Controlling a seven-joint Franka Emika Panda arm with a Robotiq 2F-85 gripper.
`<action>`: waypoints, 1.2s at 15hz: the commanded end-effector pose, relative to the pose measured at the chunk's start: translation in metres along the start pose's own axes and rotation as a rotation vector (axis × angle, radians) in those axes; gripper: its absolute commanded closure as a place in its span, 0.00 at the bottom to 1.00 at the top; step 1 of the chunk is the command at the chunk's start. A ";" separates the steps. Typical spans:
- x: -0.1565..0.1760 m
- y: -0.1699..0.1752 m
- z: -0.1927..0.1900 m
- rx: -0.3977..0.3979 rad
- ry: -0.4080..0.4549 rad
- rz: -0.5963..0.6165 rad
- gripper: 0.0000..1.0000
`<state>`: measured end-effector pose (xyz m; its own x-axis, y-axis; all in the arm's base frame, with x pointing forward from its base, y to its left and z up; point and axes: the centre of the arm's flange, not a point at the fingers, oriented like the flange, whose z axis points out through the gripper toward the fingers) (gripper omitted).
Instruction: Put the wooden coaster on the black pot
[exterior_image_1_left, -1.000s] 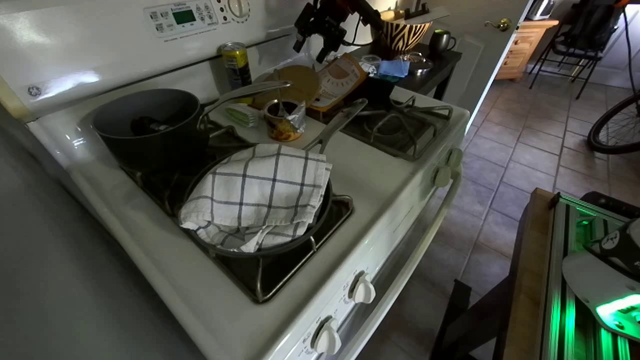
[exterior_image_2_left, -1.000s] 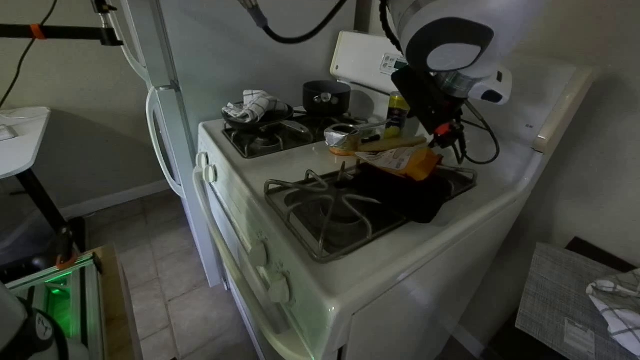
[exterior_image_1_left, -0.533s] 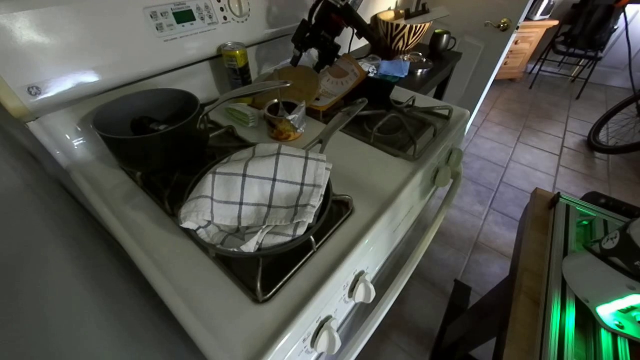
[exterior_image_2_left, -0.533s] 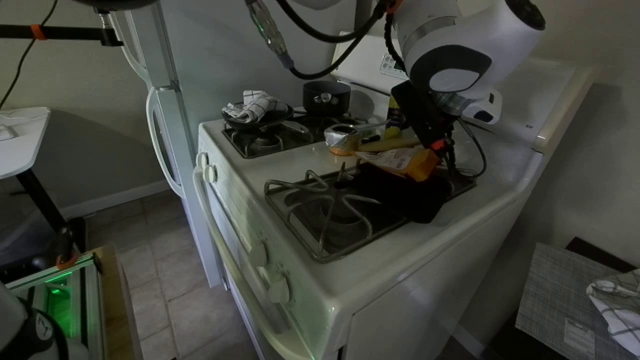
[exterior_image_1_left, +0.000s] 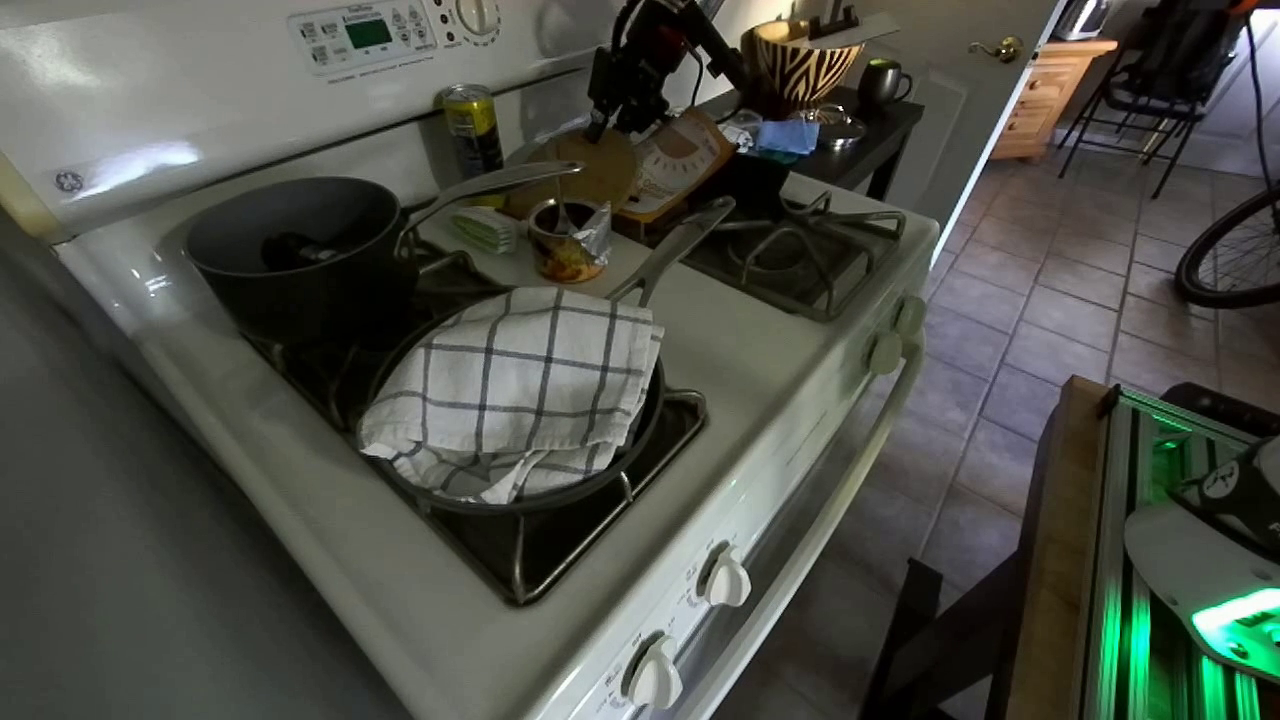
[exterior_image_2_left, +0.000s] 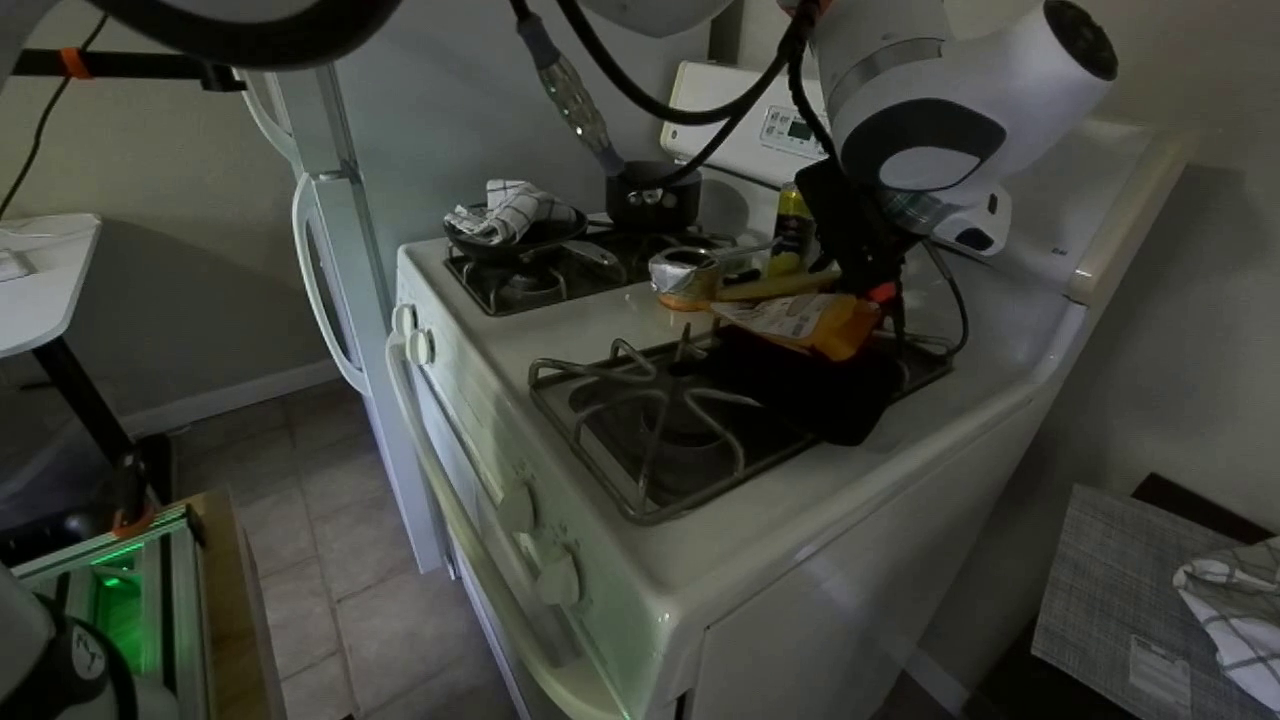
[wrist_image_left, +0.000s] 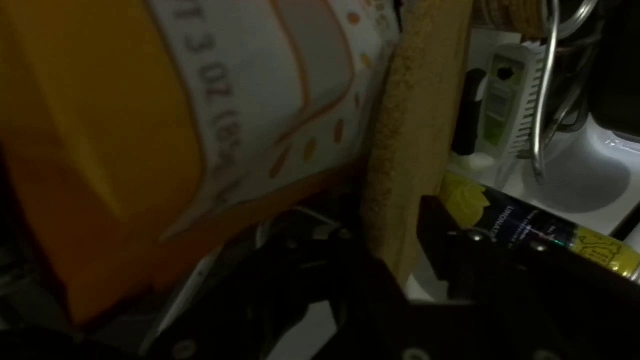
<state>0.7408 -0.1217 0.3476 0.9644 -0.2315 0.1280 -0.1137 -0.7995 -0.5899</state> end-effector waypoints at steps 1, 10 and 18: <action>0.011 0.003 -0.003 0.084 -0.023 0.006 0.95; 0.013 -0.033 -0.105 0.027 0.091 -0.016 0.96; -0.032 -0.098 -0.190 0.037 -0.037 -0.149 0.95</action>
<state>0.7039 -0.1635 0.5321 0.9489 -0.1867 0.2546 -0.0201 -0.8405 -0.5414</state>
